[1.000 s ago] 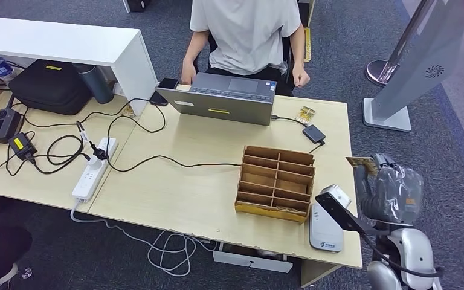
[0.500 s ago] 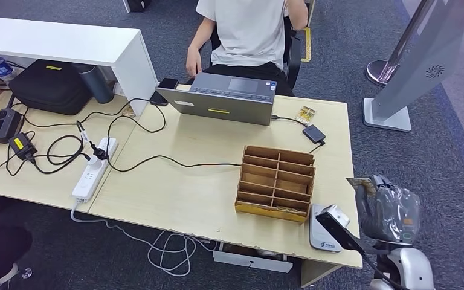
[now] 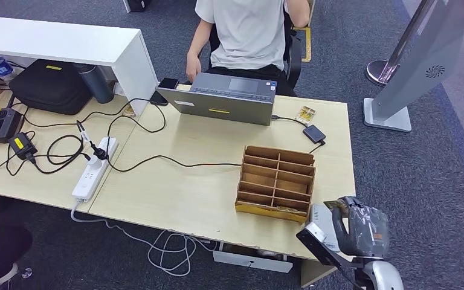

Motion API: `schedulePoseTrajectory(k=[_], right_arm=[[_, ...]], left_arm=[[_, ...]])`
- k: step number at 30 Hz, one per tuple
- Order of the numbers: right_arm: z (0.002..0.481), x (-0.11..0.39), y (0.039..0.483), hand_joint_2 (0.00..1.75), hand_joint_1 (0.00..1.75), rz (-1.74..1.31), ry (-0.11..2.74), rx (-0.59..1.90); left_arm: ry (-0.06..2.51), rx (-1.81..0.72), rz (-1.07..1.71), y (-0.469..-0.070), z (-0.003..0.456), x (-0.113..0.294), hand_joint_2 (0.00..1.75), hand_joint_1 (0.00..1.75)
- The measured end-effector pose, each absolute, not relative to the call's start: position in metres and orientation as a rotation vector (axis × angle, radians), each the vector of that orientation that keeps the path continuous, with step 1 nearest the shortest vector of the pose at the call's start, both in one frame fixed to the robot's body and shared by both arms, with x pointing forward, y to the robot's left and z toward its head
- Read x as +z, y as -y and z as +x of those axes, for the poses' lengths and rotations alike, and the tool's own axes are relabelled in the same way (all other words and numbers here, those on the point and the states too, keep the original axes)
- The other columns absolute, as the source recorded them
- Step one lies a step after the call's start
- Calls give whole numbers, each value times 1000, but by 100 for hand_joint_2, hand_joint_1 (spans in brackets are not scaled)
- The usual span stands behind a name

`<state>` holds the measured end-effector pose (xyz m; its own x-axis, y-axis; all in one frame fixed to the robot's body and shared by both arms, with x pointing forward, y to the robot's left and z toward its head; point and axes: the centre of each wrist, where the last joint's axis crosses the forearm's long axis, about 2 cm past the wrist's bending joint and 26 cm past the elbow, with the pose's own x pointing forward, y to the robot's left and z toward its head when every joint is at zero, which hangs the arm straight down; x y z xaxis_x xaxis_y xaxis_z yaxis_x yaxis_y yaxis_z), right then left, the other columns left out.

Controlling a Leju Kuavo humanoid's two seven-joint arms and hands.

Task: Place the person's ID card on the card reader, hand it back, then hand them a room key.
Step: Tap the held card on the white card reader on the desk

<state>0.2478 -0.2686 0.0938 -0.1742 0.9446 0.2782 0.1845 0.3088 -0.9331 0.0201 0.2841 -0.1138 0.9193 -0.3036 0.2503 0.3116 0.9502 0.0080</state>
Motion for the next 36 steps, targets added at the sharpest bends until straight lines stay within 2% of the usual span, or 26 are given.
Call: schedulePoseTrajectory(k=[24, 36], right_arm=[[230, 30, 269, 175, 175, -1026, 1339, 1041], [245, 61, 271, 175, 175, -1029, 1421, 956]], left_arm=[[240, -295, -25, -283, 20, -114, 175, 0], [238, -292, -21, -283, 20, -114, 175, 0]])
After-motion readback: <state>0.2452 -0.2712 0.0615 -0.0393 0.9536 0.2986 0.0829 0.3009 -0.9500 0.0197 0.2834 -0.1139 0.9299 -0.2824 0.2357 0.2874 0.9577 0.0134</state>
